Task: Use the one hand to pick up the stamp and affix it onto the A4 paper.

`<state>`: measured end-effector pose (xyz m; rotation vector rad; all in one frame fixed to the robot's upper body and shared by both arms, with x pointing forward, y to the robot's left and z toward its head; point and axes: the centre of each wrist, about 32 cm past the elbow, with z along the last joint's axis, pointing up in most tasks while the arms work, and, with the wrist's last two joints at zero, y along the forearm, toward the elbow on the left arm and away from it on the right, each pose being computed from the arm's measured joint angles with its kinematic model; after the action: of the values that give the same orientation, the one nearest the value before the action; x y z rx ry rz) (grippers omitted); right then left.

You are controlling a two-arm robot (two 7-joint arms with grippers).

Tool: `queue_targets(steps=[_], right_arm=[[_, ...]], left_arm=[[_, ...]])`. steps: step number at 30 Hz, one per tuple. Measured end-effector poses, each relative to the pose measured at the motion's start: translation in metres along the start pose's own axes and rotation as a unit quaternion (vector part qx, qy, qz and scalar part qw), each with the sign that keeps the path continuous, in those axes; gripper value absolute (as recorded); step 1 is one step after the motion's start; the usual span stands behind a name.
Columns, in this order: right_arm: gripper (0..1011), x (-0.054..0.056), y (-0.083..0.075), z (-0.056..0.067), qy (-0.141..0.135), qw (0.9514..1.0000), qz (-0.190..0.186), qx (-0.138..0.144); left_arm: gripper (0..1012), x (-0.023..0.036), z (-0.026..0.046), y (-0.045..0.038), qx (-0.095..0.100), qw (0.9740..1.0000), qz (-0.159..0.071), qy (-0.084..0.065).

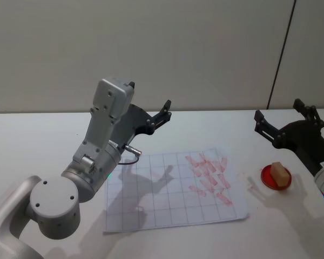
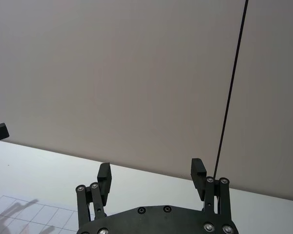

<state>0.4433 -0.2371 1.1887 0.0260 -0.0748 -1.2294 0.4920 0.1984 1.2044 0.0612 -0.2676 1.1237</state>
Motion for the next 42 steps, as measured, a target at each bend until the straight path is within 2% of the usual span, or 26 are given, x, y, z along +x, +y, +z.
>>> queue_targets(steps=[34,42], right_arm=[[1001,-0.001,0.001,0.000,0.000,1.0000,0.000,-0.002],[1001,-0.010,0.004,0.000,0.000,0.9995,-0.012,-0.028]], left_arm=[[1001,0.0000,0.0000,0.0000,0.000,1.0000,0.000,0.000],[1001,0.0000,0.0000,0.0000,0.000,1.0000,0.000,0.000]])
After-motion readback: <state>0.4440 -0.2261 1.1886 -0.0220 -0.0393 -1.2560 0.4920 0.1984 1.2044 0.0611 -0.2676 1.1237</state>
